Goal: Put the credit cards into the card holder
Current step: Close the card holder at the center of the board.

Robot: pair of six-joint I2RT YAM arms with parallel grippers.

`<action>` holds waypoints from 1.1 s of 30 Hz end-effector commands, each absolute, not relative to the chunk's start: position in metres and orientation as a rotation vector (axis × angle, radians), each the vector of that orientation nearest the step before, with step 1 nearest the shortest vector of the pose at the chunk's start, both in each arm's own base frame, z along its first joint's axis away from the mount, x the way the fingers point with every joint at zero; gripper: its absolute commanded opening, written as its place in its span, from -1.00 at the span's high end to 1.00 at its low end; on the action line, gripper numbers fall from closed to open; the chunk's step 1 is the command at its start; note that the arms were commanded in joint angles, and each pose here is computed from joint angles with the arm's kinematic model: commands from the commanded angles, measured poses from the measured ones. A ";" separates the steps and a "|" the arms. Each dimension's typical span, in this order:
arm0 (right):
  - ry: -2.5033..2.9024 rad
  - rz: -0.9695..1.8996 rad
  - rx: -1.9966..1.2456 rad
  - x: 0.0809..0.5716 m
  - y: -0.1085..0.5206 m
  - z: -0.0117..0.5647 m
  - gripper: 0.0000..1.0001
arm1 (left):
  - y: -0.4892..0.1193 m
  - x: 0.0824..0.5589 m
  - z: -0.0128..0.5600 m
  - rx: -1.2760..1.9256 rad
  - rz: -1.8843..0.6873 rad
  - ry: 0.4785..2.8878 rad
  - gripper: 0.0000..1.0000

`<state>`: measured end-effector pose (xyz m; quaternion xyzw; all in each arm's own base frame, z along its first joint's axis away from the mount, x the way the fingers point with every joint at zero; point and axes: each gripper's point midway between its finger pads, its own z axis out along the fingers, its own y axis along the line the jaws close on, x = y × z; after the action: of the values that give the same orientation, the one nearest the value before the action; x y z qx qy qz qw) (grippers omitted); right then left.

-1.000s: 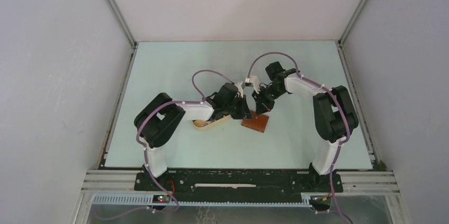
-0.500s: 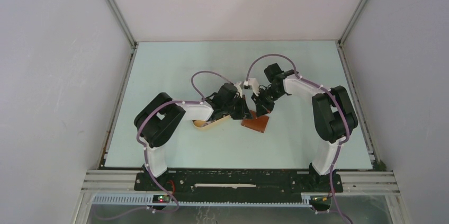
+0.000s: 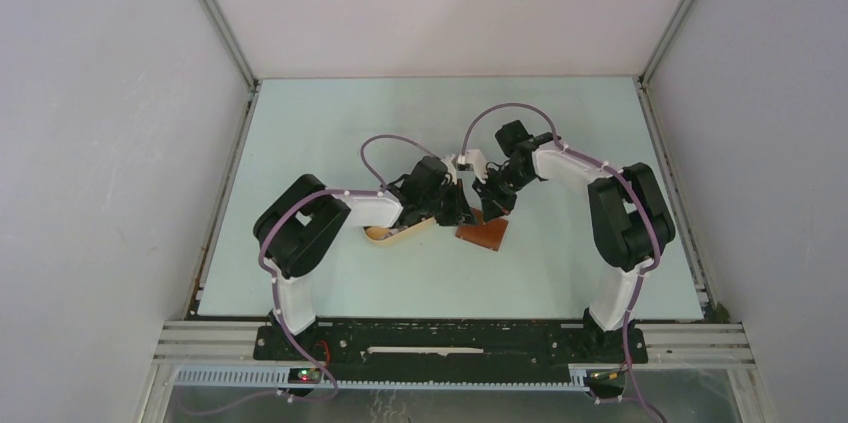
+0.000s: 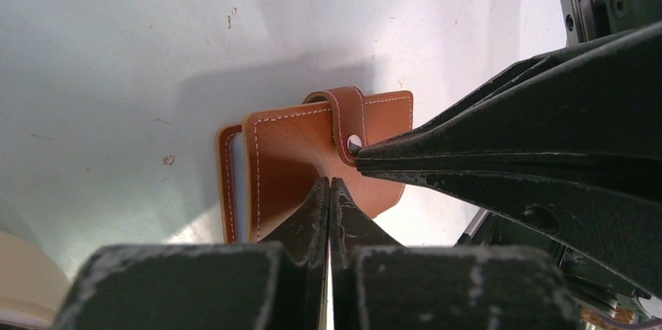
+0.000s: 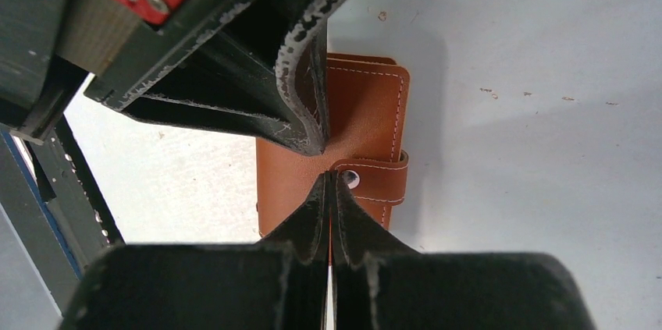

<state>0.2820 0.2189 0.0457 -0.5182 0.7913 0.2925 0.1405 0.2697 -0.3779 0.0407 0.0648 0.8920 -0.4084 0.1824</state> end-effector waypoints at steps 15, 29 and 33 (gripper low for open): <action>2.310 0.877 -1.602 0.246 0.225 0.041 1.00 | -0.369 0.262 0.022 0.191 -1.116 2.558 1.00; 2.343 0.865 -1.598 0.239 0.217 0.036 1.00 | -0.370 0.265 0.052 0.080 -1.227 2.472 0.97; 2.343 0.855 -1.565 0.245 0.217 0.037 1.00 | -0.369 0.265 0.056 0.071 -1.230 2.462 0.95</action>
<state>0.2554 0.2203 0.0362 -0.5320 0.7883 0.2888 0.1100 0.2643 -0.3733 0.0408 0.0340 0.8842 -0.4296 0.1802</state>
